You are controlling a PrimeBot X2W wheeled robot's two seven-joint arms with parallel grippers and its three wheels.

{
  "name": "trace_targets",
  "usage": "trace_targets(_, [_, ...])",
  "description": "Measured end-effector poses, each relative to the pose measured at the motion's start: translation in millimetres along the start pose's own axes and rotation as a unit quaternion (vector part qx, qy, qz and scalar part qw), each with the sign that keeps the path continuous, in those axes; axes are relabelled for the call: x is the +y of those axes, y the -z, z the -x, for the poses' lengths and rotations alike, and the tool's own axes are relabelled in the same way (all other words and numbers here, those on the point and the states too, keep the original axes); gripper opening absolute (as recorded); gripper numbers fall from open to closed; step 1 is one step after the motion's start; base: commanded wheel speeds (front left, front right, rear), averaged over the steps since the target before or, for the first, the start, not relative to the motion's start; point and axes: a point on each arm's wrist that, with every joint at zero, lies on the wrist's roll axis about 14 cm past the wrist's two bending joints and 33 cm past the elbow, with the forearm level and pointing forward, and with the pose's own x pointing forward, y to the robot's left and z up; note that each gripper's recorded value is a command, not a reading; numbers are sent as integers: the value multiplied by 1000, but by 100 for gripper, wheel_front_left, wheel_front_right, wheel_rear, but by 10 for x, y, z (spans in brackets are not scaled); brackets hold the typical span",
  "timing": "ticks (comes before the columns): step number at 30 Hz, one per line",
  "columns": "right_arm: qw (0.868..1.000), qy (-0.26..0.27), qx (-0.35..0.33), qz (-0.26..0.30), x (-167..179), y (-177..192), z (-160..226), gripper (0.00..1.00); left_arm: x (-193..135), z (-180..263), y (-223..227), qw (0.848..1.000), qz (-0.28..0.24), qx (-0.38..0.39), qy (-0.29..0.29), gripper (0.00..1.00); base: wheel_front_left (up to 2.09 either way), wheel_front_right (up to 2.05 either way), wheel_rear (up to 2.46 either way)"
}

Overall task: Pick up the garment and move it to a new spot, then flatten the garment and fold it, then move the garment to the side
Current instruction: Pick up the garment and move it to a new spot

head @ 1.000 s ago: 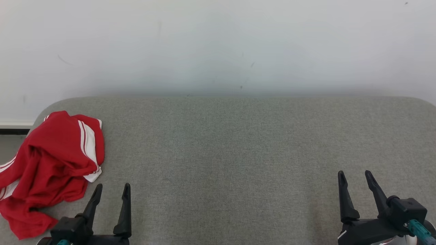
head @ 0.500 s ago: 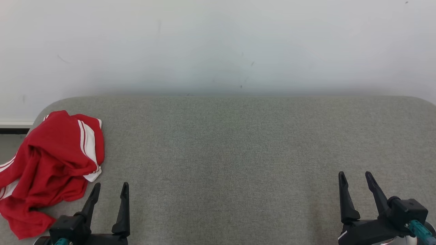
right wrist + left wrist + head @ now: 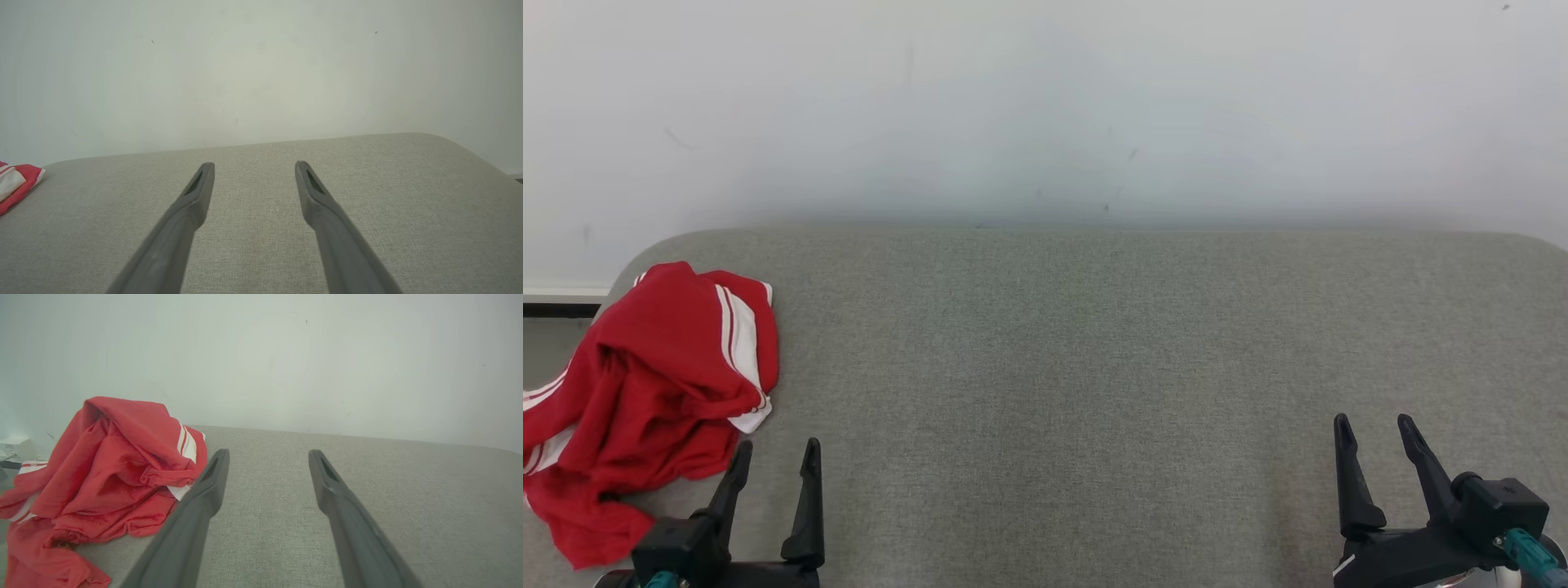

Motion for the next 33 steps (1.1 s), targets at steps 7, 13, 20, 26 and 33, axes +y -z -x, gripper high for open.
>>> trace_targets(7, [1000,-13,4,-5,85,30,-41,100,146,47,-11,1000,-7,0,-24,100,0,0,0])
trace_targets(13, [999,-37,12,-9,251,78,-91,100,346,154,-34,998,-14,0,-55,100,0,0,0])
trace_targets(20, [997,-77,18,-14,529,118,-187,100,600,343,-79,995,-20,1,-99,100,0,0,0])
trace_targets(26, [992,-121,27,-14,832,169,-269,100,839,589,-81,989,-24,5,-144,100,0,0,0])
trace_targets(33, [985,-168,35,-17,1176,218,-341,100,1084,849,-105,981,-27,3,-192,100,0,0,0])
